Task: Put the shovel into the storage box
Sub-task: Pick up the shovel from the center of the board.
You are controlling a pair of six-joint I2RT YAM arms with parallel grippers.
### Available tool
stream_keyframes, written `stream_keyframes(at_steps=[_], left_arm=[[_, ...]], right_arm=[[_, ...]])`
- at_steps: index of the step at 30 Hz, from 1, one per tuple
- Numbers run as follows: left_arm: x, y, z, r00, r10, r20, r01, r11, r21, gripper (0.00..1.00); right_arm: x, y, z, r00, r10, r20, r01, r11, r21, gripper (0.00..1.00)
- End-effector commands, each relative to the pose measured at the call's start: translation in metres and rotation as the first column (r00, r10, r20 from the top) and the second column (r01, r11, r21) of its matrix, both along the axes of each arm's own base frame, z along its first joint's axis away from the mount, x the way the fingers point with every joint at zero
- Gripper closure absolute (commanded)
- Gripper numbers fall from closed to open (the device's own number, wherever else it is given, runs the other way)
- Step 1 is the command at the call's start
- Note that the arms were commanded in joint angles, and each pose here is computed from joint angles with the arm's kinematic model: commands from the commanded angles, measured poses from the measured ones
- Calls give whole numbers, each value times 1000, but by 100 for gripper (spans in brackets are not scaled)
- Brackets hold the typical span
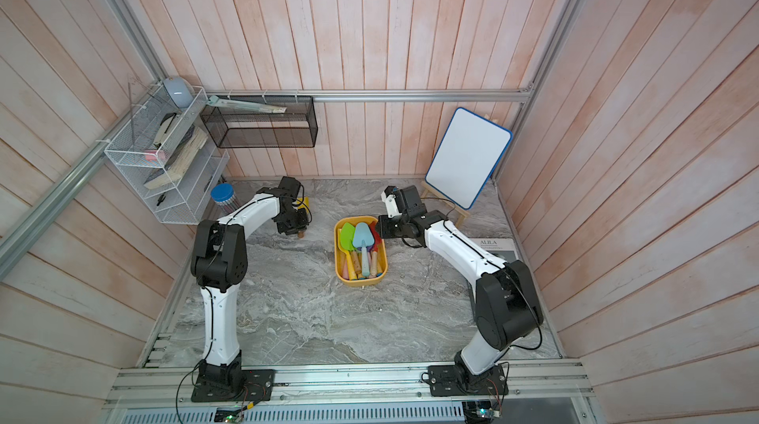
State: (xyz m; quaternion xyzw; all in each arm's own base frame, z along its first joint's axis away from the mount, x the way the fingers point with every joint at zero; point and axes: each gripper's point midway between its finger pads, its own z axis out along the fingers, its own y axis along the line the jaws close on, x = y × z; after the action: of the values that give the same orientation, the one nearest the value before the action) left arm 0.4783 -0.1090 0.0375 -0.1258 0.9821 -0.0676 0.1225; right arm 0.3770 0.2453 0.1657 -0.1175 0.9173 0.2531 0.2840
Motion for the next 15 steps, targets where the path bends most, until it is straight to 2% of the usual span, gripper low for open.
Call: stream_keyframes(at_steps=[1,5,8,15], left_arm=[[-1,3,-14,1000,1,-17,-1,1000,16,74],[-4,3,-14,1000,4,-20,-3,1000,16,81],[-5,2,-5,1000,7,0,-7,1000,-1,82],[-20,-13,44,997,-24,70,27,999,-47,83]], right_arm=[[-1,3,9,1000,3,14,-3,1000,19,75],[-2,3,12,1000,0,19,-1,1000,21,75],[-2,3,14,1000,-2,23,2,1000,23,75],[-3,5,18,1000,2,25,-3,999,42,76]])
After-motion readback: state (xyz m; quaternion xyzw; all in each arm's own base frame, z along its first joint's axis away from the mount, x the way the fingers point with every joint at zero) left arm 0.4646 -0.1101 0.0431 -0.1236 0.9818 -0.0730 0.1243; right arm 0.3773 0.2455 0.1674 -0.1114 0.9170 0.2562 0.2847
